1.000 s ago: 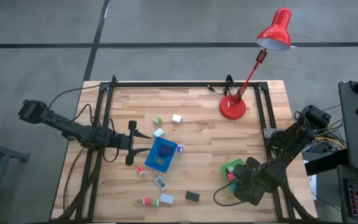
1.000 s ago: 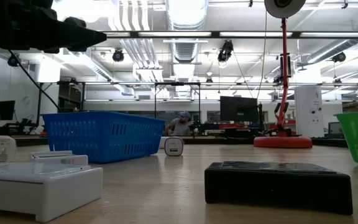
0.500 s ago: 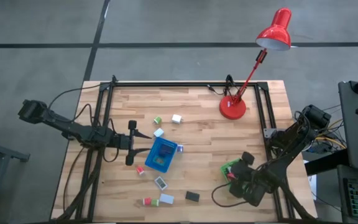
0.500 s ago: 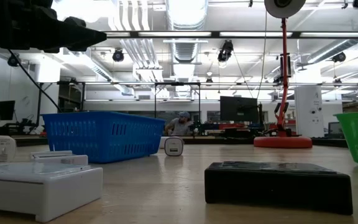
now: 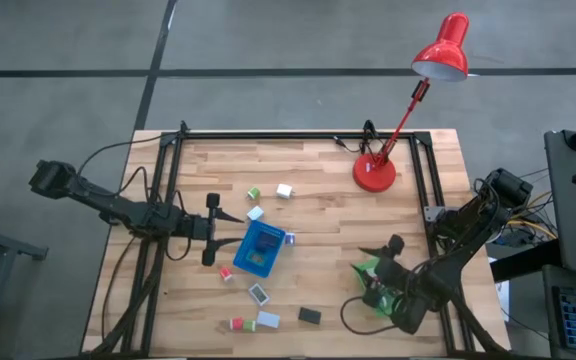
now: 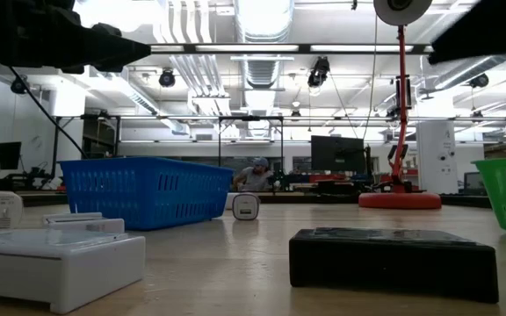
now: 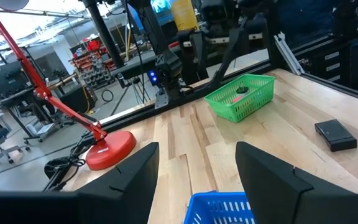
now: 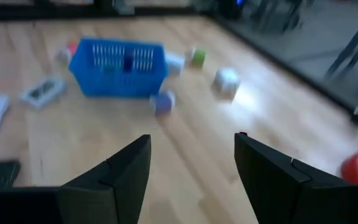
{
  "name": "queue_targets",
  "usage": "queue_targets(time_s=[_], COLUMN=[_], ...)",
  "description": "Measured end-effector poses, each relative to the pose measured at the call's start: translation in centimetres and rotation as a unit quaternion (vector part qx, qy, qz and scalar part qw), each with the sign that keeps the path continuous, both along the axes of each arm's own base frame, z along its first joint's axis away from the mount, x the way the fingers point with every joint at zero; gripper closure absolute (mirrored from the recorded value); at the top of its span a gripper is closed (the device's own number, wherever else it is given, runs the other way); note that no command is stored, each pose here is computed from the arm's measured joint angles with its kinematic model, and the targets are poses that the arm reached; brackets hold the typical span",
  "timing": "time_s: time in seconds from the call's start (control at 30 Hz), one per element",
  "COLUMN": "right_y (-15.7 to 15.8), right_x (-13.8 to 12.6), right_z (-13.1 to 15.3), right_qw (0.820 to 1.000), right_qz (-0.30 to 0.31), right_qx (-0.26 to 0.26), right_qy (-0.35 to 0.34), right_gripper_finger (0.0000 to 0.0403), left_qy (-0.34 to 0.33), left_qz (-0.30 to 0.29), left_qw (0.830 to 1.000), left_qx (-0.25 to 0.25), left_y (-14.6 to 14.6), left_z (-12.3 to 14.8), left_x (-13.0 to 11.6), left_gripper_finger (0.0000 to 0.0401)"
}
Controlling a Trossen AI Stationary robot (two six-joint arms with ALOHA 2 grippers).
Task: Pick & Place Office items
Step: Put the top white charger adapter into the green bin
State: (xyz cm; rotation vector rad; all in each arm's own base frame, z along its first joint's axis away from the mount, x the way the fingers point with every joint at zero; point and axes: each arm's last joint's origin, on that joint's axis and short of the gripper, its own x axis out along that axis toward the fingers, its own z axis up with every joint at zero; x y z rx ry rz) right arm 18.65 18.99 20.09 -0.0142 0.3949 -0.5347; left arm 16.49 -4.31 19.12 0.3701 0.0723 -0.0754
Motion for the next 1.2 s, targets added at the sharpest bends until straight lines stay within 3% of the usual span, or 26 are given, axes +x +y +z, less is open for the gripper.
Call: queue_targets(time_s=[0.33,0.5,0.67,0.77,0.83,1.03,1.2], right_y=[0.1,-0.6,-1.2,-1.4,-1.4,-2.6,-5.1], right_x=[0.8,1.4,3.7,6.3,8.3,12.3,13.8], right_z=[0.8,0.4,-1.4,-2.1,-2.1,-1.2,-1.1], right_qw=[0.991,0.991,0.996,0.997,0.994,0.959,0.944], right_qz=[-0.02,-0.034,-0.018,0.03,0.095,0.271,0.322], right_qx=[-0.114,-0.114,-0.087,-0.068,-0.057,-0.055,-0.03], right_qy=[-0.065,-0.062,-0.003,0.021,0.018,-0.057,-0.057], right_gripper_finger=[0.0177,0.0177,0.0177,0.0177,0.0177,0.0177,0.0177], left_qy=[0.015,0.035,0.045,0.044,0.044,0.047,0.058], left_qz=[0.002,0.006,0.007,0.007,0.007,0.006,0.008], left_qw=[1.0,0.998,0.998,0.998,0.998,0.998,0.997], left_qx=[-0.022,-0.044,-0.047,-0.047,-0.047,-0.045,-0.046], left_y=[0.0,0.0,0.0,0.0,0.0,0.0,0.0], left_z=[-0.3,-0.6,-0.8,-0.8,-0.8,-0.9,-1.1], left_x=[0.0,-0.1,-0.1,-0.1,-0.1,-0.1,-0.1], left_gripper_finger=[0.0181,0.0181,0.0181,0.0181,0.0181,0.0181,0.0181])
